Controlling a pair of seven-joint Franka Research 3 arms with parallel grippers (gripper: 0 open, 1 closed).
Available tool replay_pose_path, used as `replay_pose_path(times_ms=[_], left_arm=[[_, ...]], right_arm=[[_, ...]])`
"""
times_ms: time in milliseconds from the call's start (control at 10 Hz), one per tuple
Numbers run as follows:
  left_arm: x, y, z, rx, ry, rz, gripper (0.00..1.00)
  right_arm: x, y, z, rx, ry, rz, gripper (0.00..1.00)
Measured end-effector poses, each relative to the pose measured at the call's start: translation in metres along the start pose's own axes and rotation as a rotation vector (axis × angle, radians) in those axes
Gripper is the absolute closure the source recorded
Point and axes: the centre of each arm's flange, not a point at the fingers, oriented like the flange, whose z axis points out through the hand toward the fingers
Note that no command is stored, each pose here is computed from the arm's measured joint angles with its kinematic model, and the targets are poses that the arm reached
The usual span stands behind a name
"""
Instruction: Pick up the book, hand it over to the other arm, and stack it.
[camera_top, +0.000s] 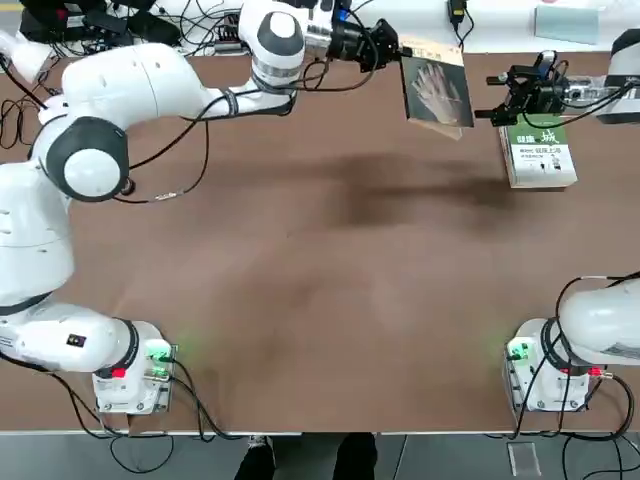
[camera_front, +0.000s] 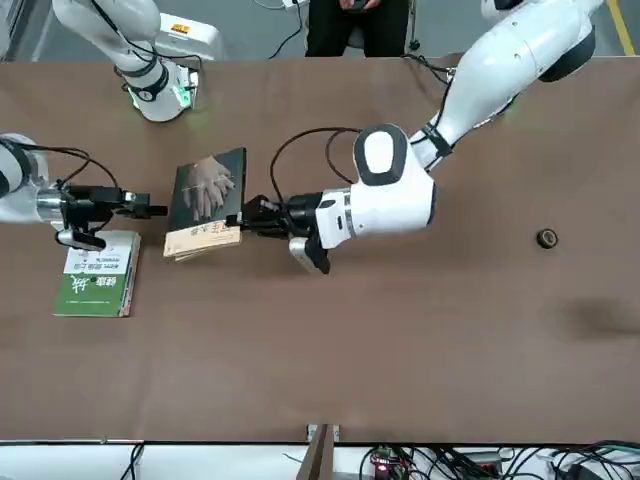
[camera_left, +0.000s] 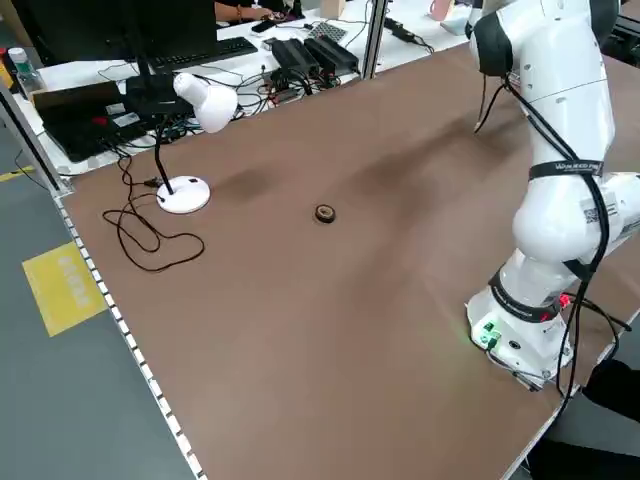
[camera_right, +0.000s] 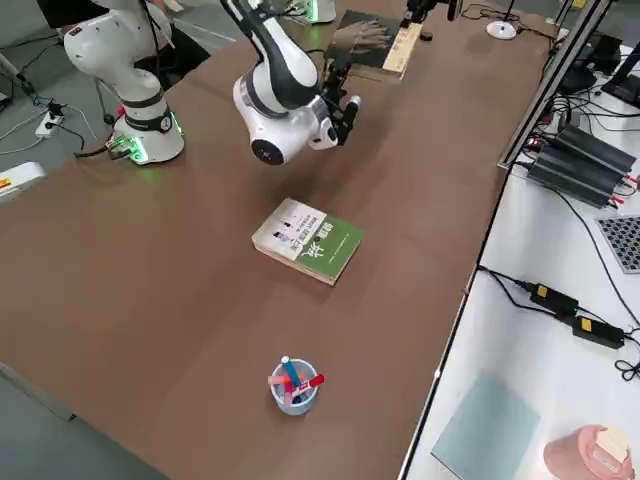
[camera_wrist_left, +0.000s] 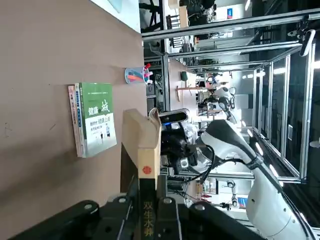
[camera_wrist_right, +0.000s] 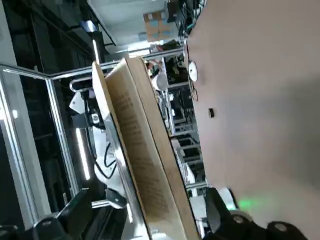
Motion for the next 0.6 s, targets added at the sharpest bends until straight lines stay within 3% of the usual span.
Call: replay_pose_path(times_ms=[600], left_arm=[[-0.0001, -0.0004, 0.0011, -0.024, 0.005, -0.032, 0.99]], right_arm=[[0.0033, 0.0107, -0.0012, 0.015, 0.018, -0.008, 0.00]])
